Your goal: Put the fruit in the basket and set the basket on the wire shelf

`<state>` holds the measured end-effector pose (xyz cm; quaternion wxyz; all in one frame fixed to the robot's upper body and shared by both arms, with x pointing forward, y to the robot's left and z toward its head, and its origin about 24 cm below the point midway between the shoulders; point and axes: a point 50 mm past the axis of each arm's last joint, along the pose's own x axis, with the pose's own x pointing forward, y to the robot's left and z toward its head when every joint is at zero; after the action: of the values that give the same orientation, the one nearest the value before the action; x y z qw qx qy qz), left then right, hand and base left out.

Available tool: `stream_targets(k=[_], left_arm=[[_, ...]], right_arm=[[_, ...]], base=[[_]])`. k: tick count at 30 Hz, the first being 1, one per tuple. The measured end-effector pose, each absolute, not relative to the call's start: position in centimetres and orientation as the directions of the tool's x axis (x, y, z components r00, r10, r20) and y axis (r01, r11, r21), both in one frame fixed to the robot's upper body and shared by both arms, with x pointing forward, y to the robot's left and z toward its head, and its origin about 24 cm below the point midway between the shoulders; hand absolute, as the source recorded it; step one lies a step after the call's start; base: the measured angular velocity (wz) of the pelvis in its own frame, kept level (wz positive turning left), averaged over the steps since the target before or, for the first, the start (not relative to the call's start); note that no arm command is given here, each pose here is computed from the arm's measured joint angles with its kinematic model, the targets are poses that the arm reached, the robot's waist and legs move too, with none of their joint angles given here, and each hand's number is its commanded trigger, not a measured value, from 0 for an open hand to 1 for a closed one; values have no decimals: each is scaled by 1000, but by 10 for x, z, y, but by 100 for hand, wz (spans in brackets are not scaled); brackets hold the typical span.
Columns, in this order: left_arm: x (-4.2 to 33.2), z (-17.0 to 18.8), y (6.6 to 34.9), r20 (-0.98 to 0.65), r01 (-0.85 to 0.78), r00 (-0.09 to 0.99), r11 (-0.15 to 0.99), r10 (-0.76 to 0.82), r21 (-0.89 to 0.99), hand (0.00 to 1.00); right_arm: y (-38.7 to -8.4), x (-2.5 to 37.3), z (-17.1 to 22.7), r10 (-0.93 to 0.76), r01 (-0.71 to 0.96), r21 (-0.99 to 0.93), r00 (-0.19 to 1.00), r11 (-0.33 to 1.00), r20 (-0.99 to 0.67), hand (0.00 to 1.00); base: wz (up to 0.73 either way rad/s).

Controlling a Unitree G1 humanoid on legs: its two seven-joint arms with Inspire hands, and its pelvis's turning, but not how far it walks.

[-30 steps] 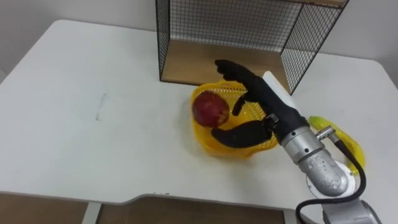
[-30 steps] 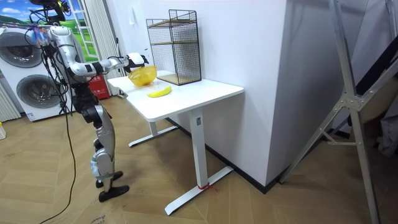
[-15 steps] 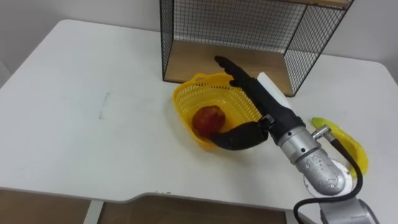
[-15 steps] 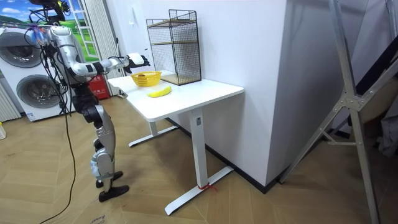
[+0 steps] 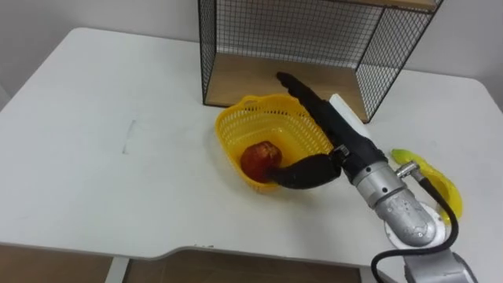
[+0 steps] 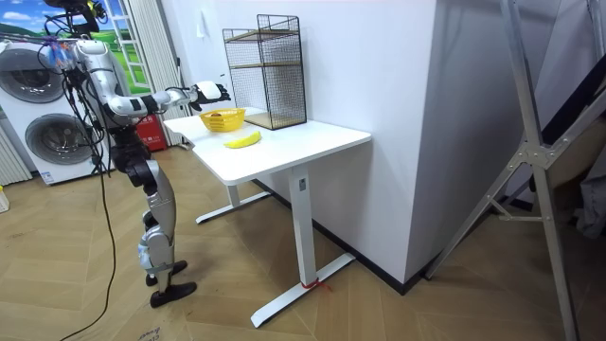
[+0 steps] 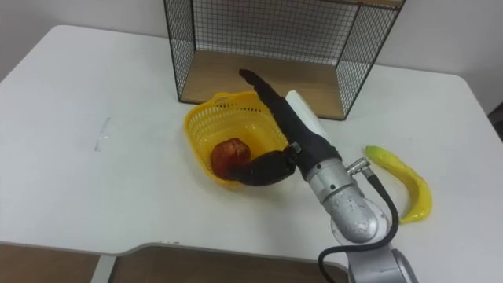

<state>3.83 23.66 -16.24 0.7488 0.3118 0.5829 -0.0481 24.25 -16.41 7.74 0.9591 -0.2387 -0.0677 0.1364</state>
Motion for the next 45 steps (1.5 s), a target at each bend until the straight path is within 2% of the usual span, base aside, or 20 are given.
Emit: stream_targets(k=[7, 10, 16, 21, 25, 32, 40, 45], left_arm=[[28, -161, 245, -902, 387, 285, 823, 323, 417, 0], [17, -161, 248, -906, 371, 258, 832, 335, 413, 0], [10, -159, 254, -901, 337, 243, 840, 360, 426, 0], [5, -159, 255, -903, 331, 215, 842, 372, 425, 0], [5, -158, 256, -904, 331, 217, 843, 370, 424, 0], [5, -157, 258, -909, 337, 209, 846, 360, 413, 0], [5, -157, 259, -908, 344, 202, 841, 367, 417, 0], [6, -157, 261, -912, 351, 193, 842, 363, 409, 0]], right_arm=[[-210, 244, 94, -6, 106, -449, 976, 888, 219, 0], [-227, 242, 94, -111, 207, -437, 965, 876, 236, 0], [-269, 236, 68, -356, 387, -389, 922, 836, 152, 0], [-286, 230, 48, -456, 448, -394, 887, 803, 79, 0], [-298, 223, 23, -506, 449, -404, 862, 797, -41, 0], [-300, 219, 6, -487, 389, -440, 863, 810, -134, 0], [-312, 219, -25, -436, 214, -533, 836, 818, -334, 0], [-316, 223, -25, -401, 162, -535, 839, 830, -369, 0]], base=[[0], [-3], [0], [-2], [0], [3], [1], [0]])
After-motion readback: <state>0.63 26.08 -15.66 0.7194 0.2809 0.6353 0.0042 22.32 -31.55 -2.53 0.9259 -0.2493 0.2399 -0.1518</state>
